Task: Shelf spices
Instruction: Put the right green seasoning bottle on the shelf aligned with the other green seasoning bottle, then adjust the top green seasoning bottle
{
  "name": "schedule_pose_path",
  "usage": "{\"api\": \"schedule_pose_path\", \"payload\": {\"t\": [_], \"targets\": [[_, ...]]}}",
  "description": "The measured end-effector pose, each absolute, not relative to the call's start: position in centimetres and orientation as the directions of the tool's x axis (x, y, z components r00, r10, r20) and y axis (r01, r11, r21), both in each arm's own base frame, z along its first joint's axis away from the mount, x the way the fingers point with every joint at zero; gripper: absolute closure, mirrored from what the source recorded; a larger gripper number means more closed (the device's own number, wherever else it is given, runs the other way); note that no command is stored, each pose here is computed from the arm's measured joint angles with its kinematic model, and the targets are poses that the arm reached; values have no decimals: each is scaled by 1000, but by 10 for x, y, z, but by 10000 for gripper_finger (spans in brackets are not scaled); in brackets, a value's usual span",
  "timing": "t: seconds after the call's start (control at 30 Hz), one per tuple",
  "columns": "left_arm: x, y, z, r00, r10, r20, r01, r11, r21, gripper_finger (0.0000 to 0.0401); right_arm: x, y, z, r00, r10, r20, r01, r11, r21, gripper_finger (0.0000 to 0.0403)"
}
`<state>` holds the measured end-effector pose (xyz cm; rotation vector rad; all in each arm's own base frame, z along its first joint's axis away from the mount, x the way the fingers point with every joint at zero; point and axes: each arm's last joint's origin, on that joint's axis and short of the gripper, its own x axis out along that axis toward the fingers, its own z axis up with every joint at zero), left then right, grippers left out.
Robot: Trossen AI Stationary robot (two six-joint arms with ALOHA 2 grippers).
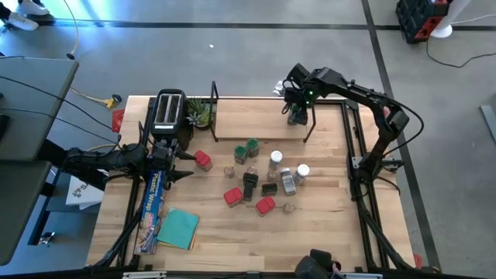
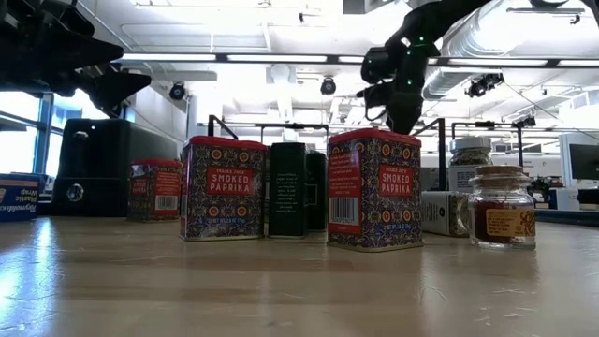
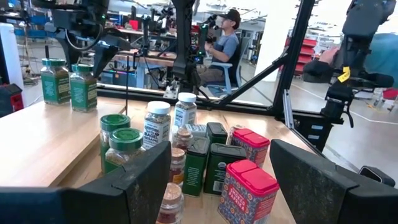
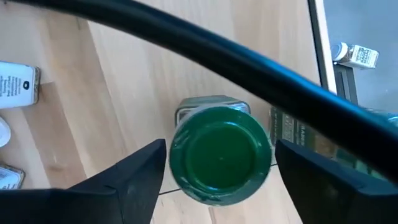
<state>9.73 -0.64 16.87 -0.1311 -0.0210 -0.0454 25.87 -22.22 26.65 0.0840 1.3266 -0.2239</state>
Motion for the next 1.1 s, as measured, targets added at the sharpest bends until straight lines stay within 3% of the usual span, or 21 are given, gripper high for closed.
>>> {"api": "schedule_pose_path", "payload": {"t": [0.3, 0.43, 0.53, 0.73, 0.87, 1.0, 1.1], "targets": [[97, -6, 169, 999, -43, 31, 47, 989, -138, 133, 262, -218, 305, 223, -189, -956, 205, 968, -144, 102], [97, -6, 170, 998, -43, 35, 48, 989, -139, 133, 265, -225, 333, 235, -345, -909, 291, 917, -273, 101], [97, -6, 171, 998, -44, 48, 50, 989, -139, 133, 260, -240, 337, 219, -391, -894, 417, 866, -276, 105], [97, -6, 172, 998, -43, 54, 50, 989, -140, 133, 249, -264, 318, 129, -373, -919, 565, 789, -242, 169], [97, -6, 171, 998, -39, 53, 46, 989, -139, 133, 249, -271, 311, 141, -337, -931, 551, 808, -209, 222], [97, -6, 171, 998, -37, 53, 44, 989, -139, 133, 250, -271, 314, 175, -330, -928, 462, 860, -218, 232], [97, -6, 172, 998, -37, 53, 44, 989, -139, 133, 249, -274, 319, 191, -344, -920, 451, 863, -229, 217]]}}
